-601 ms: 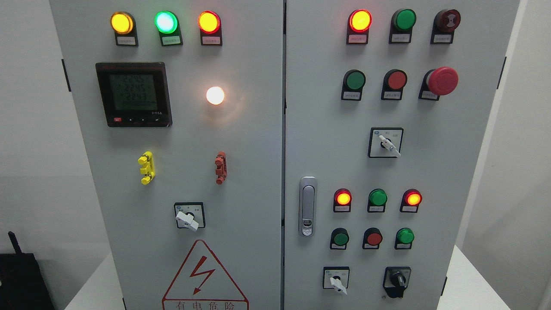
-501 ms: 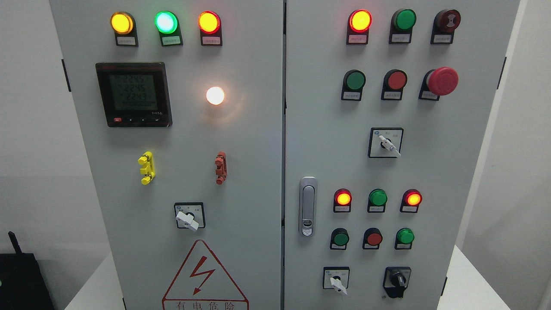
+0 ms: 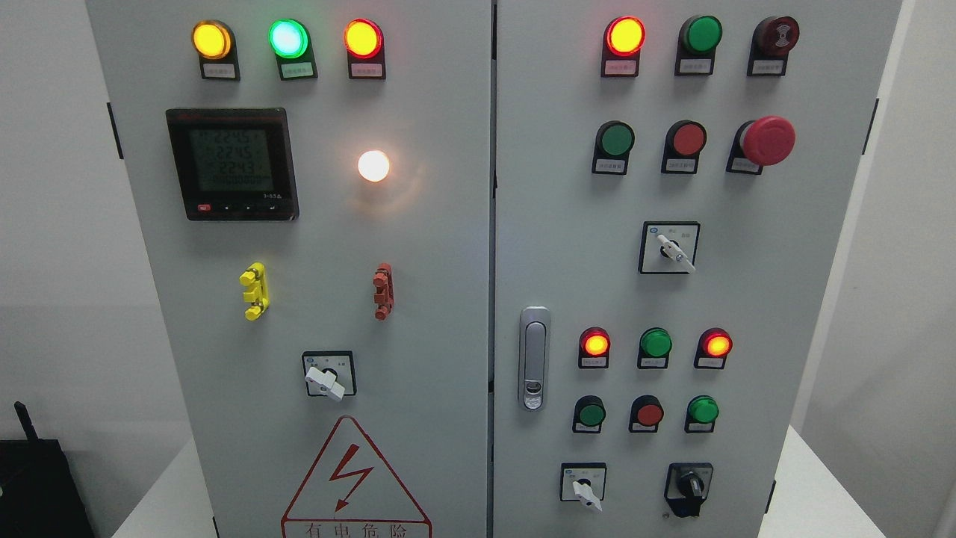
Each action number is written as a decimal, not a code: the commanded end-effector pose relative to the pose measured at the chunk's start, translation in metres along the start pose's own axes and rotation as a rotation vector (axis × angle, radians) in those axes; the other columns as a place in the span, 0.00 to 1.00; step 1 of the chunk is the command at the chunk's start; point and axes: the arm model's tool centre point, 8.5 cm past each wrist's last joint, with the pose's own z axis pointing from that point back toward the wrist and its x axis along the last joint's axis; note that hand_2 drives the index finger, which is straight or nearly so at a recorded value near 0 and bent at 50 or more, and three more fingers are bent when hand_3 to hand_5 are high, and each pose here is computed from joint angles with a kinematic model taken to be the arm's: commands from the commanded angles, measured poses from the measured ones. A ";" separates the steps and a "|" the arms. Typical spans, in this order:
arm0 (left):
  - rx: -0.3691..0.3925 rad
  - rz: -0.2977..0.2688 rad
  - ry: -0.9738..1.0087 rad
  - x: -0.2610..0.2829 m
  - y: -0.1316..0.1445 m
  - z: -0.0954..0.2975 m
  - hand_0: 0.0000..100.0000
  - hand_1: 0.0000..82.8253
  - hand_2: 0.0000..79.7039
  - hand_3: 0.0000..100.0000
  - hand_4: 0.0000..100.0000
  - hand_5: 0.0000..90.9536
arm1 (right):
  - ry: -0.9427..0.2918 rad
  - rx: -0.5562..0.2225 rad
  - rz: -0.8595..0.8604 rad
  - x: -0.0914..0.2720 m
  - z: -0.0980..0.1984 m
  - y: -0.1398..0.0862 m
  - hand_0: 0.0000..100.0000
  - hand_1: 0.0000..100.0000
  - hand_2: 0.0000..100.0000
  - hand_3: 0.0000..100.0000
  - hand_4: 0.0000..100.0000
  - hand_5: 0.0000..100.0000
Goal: Trip black knob to open circuit
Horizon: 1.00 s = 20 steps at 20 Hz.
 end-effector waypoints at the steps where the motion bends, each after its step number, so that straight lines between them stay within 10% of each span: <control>1: 0.000 0.005 -0.004 0.002 0.000 0.000 0.12 0.47 0.00 0.00 0.00 0.00 | -0.077 0.008 -0.033 0.024 0.001 -0.002 0.00 0.08 0.00 0.00 0.00 0.00; 20: 0.000 0.005 -0.006 0.002 0.000 0.000 0.12 0.47 0.00 0.00 0.00 0.00 | -0.613 0.033 -0.026 0.138 0.057 -0.009 0.00 0.01 0.00 0.00 0.00 0.00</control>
